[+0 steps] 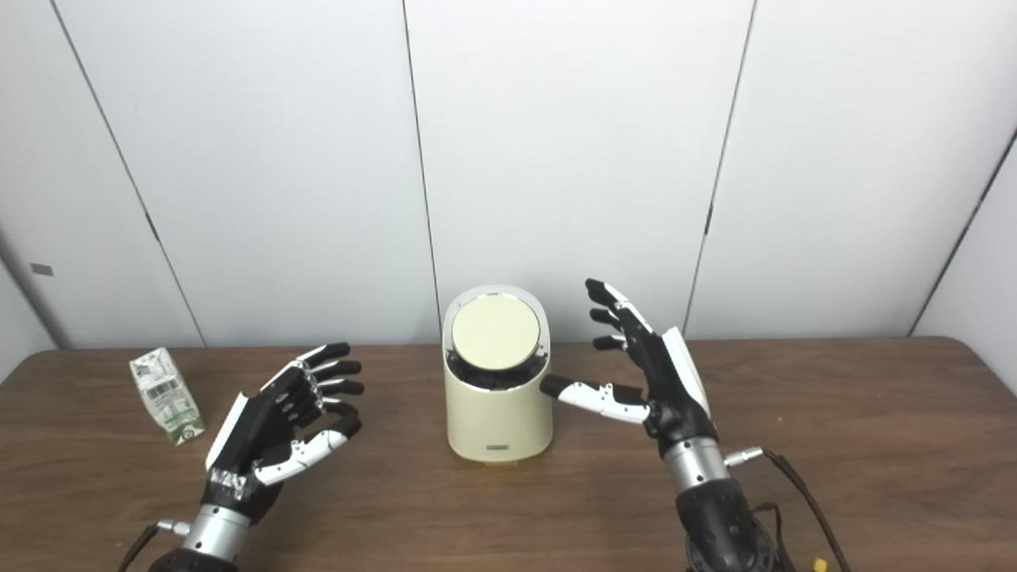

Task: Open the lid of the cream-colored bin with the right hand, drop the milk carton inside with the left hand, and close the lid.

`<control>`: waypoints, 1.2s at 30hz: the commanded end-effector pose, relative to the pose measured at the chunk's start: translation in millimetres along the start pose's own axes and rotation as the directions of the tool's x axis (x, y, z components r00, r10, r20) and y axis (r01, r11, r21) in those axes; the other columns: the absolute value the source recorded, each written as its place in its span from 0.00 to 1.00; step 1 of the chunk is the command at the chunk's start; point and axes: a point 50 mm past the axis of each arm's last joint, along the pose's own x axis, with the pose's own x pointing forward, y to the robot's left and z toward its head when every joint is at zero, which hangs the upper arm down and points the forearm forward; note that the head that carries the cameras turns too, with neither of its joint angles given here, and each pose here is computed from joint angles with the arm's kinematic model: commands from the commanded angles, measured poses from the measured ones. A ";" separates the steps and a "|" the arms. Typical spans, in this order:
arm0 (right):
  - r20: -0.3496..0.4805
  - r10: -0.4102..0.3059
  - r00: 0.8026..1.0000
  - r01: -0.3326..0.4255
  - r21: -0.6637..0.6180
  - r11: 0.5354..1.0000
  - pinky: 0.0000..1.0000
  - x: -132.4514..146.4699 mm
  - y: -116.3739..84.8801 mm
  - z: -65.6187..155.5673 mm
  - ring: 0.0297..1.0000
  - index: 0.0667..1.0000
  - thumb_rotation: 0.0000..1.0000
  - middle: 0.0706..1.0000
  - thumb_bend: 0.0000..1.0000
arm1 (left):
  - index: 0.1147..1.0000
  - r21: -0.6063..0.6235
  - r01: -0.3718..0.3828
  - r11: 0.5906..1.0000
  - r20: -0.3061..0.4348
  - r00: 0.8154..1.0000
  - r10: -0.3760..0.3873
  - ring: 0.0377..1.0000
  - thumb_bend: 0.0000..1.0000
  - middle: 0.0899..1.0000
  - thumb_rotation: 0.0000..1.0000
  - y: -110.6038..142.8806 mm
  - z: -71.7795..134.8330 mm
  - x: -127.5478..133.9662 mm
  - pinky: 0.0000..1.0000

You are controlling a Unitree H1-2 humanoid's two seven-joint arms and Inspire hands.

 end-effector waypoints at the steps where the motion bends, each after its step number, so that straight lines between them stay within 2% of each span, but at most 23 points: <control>1: 0.077 -0.010 0.997 0.013 -0.030 0.999 0.71 18.0 -9.1 20.9 0.84 0.88 0.50 0.88 0.89 | 0.82 0.004 0.001 1.000 0.066 0.998 -0.002 0.68 0.68 0.74 0.16 2.0 12.4 9.9 0.57; 5: 0.069 -0.006 0.998 0.009 -0.043 0.999 0.74 29.3 -9.5 26.9 0.86 0.90 0.51 0.89 0.91 | 0.82 0.007 -0.001 1.000 0.068 0.998 0.001 0.69 0.68 0.74 0.15 1.8 11.4 9.9 0.58; 9: 0.062 0.007 0.998 -0.002 -0.080 0.997 0.73 45.9 -7.5 35.3 0.88 0.92 0.50 0.92 0.90 | 0.82 0.014 -0.001 1.000 0.069 0.998 0.000 0.69 0.68 0.73 0.16 0.6 10.6 10.1 0.58; 15: 0.066 0.034 0.997 -0.026 -0.121 0.992 0.82 67.7 -2.4 44.4 0.91 1.00 0.47 0.94 0.91 | 0.82 0.008 0.003 1.000 0.071 0.997 -0.004 0.69 0.68 0.74 0.15 -0.6 10.5 9.9 0.58; 20: 0.036 0.041 0.999 -0.035 -0.153 0.988 0.76 80.6 2.5 52.0 0.89 1.00 0.46 0.92 0.93 | 0.82 0.010 0.006 1.000 0.078 0.997 -0.006 0.69 0.66 0.74 0.13 -0.9 12.1 10.4 0.58; 23: 0.018 0.047 0.999 -0.043 -0.163 0.986 0.76 87.7 5.4 54.6 0.90 1.00 0.43 0.94 0.93 | 0.82 0.017 0.006 1.000 0.079 0.997 -0.007 0.69 0.67 0.74 0.16 -0.8 12.6 10.5 0.58; 27: -0.007 0.057 0.998 -0.057 -0.210 0.976 0.71 94.6 9.2 58.1 0.88 1.00 0.44 0.95 0.92 | 0.82 0.012 0.007 1.000 0.081 0.997 -0.008 0.69 0.67 0.74 0.15 -1.1 12.7 10.4 0.57; 33: -0.040 0.073 0.997 -0.081 -0.273 0.959 0.67 101.9 15.2 58.4 0.86 1.00 0.44 0.95 0.91 | 0.82 0.006 0.009 1.000 0.086 0.996 -0.010 0.69 0.66 0.74 0.13 -1.2 13.4 10.9 0.58; 36: -0.040 0.076 0.996 -0.085 -0.311 0.946 0.63 105.1 18.5 56.0 0.84 1.00 0.43 0.95 0.93 | 0.82 0.003 0.008 1.000 0.088 0.996 -0.008 0.69 0.67 0.74 0.14 -2.4 14.1 11.3 0.58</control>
